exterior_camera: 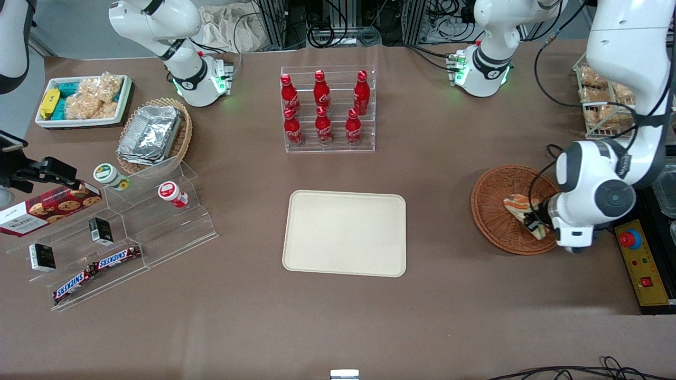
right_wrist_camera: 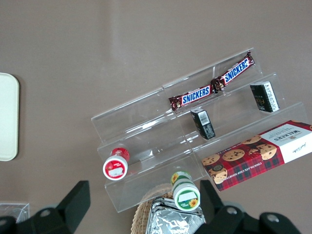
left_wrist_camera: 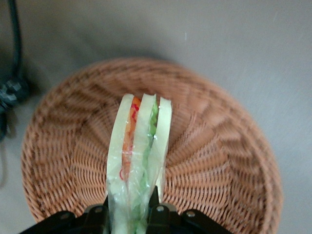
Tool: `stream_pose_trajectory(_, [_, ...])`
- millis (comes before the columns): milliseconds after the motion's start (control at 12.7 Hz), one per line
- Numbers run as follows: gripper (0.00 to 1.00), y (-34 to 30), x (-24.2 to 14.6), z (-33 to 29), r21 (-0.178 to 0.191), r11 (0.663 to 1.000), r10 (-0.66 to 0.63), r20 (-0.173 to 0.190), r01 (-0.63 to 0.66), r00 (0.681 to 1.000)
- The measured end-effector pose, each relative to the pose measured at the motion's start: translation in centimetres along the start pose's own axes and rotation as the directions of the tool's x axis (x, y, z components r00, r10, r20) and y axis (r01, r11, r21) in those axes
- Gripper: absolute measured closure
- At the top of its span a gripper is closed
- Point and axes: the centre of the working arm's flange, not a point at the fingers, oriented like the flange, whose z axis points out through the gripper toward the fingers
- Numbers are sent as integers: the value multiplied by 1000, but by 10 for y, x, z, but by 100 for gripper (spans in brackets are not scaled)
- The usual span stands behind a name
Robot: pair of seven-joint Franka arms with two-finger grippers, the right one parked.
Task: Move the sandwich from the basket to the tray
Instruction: 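Lift the sandwich out of the basket and carry it toward the tray, then lower the sandwich onto the beige tray and open the left gripper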
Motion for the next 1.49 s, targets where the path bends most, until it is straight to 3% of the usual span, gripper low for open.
stream_pose_trajectory(157, [77,-4,20,-43,-28,1000,0,-20,-1,1000])
stream_pose_trajectory(236, [83,-1,27,-71,-61,998,-2,-9,1,1000])
stream_pose_trajectory(393, [85,6,35,-131,-121,991,53,-7,-54,999])
stream_pose_trajectory(551, [85,24,24,-188,-156,974,159,-44,-164,986])
stream_pose_trajectory(708, [85,63,-15,-225,-186,944,261,-77,-271,962])
stream_pose_trajectory(944, [85,149,-92,-201,-194,888,412,-65,-416,909])
stream_pose_trajectory(1258, [85,251,-177,-120,-240,834,493,-82,-497,866])
stream_pose_trajectory(1494, [85,289,-240,-76,-223,799,562,-52,-558,826])
